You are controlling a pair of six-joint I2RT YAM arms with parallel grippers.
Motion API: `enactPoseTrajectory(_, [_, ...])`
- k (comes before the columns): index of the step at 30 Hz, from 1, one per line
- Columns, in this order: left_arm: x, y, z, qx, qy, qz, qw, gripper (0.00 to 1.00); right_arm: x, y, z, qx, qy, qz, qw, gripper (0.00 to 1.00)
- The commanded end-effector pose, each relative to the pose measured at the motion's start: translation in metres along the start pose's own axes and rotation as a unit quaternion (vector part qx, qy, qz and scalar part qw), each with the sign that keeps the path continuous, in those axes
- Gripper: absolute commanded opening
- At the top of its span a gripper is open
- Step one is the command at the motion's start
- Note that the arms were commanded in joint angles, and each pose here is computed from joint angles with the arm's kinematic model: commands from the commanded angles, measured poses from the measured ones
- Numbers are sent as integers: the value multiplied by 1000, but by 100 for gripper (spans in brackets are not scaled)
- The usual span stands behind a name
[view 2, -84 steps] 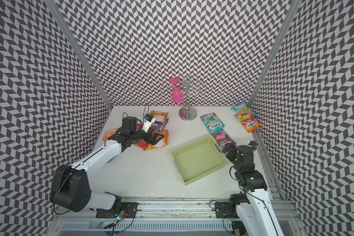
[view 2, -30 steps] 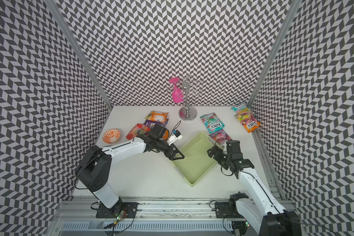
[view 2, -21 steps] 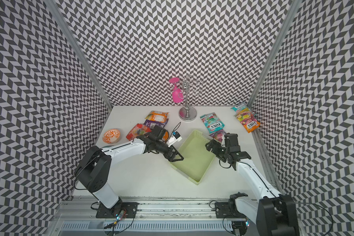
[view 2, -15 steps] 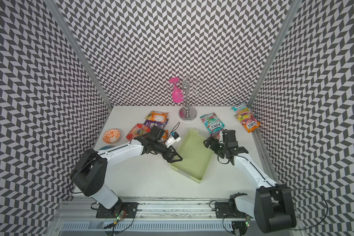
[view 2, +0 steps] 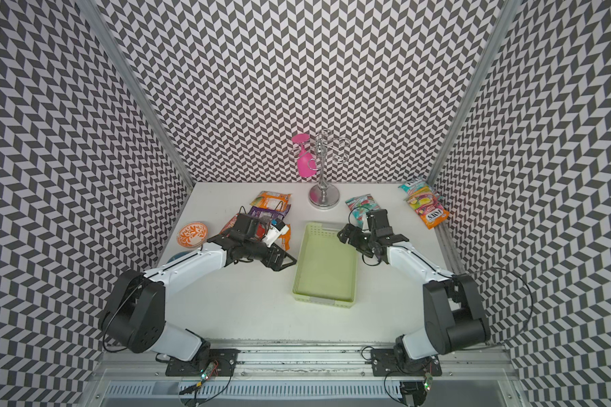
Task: Put the candies in the basket
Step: Adjust the basket at the center of the board.
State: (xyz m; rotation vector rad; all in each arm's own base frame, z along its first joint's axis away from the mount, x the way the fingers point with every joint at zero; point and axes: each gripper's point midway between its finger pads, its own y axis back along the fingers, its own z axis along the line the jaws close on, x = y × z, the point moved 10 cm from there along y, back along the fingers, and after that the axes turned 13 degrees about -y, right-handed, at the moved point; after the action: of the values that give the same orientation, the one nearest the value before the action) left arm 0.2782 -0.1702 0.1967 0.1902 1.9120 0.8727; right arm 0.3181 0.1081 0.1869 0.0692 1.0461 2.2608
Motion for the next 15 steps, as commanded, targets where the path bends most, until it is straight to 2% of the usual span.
enactPoseTrajectory(1, [-7, 20, 6, -39, -21, -31, 999, 99, -9, -8, 20, -19, 28, -22, 999, 94])
enactPoseTrajectory(7, [-12, 54, 27, -100, -11, -69, 993, 99, -8, -19, 31, -21, 38, -15, 999, 93])
enactPoseTrajectory(15, [-10, 74, 46, -196, -14, -68, 978, 99, -8, -10, 32, -1, 54, -35, 998, 93])
